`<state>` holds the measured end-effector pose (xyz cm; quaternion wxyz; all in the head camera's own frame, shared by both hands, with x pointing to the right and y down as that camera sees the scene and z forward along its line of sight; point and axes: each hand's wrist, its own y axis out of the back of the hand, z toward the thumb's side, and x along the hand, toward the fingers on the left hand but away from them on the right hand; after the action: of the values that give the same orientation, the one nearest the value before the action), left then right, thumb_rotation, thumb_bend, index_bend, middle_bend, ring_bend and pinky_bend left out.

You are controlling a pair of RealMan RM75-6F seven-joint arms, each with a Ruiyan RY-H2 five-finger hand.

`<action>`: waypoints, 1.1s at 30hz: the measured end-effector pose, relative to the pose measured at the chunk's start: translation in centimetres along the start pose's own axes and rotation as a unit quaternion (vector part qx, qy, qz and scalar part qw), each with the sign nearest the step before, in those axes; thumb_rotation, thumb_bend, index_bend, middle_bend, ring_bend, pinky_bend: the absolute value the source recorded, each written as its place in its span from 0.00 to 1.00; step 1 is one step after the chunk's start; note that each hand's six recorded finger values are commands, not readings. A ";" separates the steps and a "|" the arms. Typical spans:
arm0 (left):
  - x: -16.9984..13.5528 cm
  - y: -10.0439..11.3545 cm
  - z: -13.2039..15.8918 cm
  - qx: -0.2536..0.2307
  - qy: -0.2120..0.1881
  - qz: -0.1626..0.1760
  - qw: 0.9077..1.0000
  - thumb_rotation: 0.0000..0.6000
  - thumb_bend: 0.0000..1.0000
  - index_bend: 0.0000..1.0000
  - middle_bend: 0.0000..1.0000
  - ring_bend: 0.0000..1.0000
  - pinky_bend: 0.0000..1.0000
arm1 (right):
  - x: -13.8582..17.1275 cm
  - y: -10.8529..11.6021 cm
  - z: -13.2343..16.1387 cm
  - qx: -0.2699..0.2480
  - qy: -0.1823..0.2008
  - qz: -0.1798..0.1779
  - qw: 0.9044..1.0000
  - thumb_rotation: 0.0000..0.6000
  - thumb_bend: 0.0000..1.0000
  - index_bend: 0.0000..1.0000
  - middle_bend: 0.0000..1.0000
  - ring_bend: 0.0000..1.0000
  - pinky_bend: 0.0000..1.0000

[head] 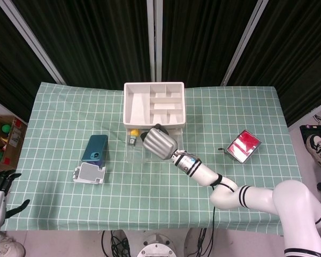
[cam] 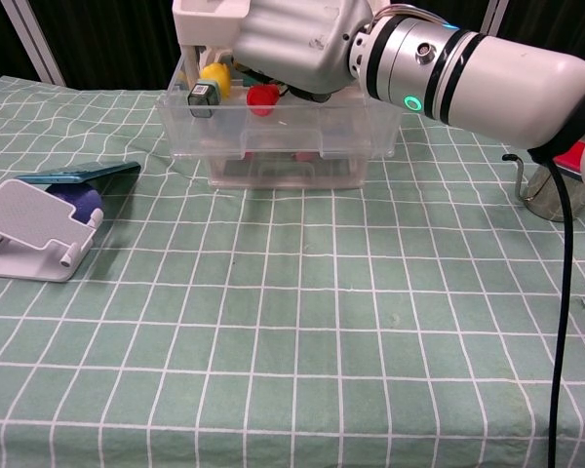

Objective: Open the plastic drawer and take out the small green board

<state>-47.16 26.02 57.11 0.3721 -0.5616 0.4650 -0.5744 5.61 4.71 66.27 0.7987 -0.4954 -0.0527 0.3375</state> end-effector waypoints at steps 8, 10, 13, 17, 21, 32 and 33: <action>0.0 0.1 0.0 0.002 0.000 0.001 1.000 1.00 0.00 0.25 0.19 0.14 0.21 | 1.3 1.3 -0.3 -0.019 0.001 -0.028 0.999 1.00 0.46 0.65 0.99 0.97 0.97; 0.0 0.2 0.0 0.002 -0.001 0.002 1.000 1.00 0.00 0.25 0.19 0.14 0.21 | 2.0 2.1 -0.5 -0.030 0.001 -0.039 0.999 1.00 0.46 0.65 0.99 0.97 0.97; 0.1 0.3 0.2 0.004 -0.005 0.003 1.000 1.00 0.00 0.25 0.19 0.14 0.21 | 3.5 3.3 -1.1 -0.048 -0.006 -0.059 0.997 1.00 0.46 0.65 0.99 0.97 0.97; 0.2 0.5 0.5 0.006 -0.010 0.005 1.000 1.00 0.00 0.25 0.19 0.14 0.21 | 6.0 4.8 -2.5 -0.076 -0.026 -0.090 0.993 1.00 0.46 0.65 0.99 0.97 0.97; 0.4 0.8 0.9 0.009 -0.015 0.007 1.000 1.00 0.00 0.25 0.19 0.14 0.21 | 9.4 6.1 -4.0 -0.118 -0.052 -0.122 0.984 1.00 0.45 0.65 0.99 0.97 0.97; 0.6 0.9 2.4 0.012 -0.029 0.003 1.000 1.00 0.00 0.25 0.19 0.14 0.21 | 17.7 4.7 0.6 -0.276 0.015 -0.086 0.957 1.00 0.45 0.63 0.99 0.97 0.97; 0.6 0.9 2.5 0.012 -0.029 0.002 1.000 1.00 0.00 0.25 0.19 0.14 0.21 | 18.2 4.3 1.5 -0.282 0.029 -0.078 0.956 1.00 0.45 0.63 0.99 0.97 0.97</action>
<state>-44.80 24.89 56.26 0.3935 -0.5726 0.4485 -0.5622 16.81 17.84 58.95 0.6514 -0.7045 -0.1613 0.2309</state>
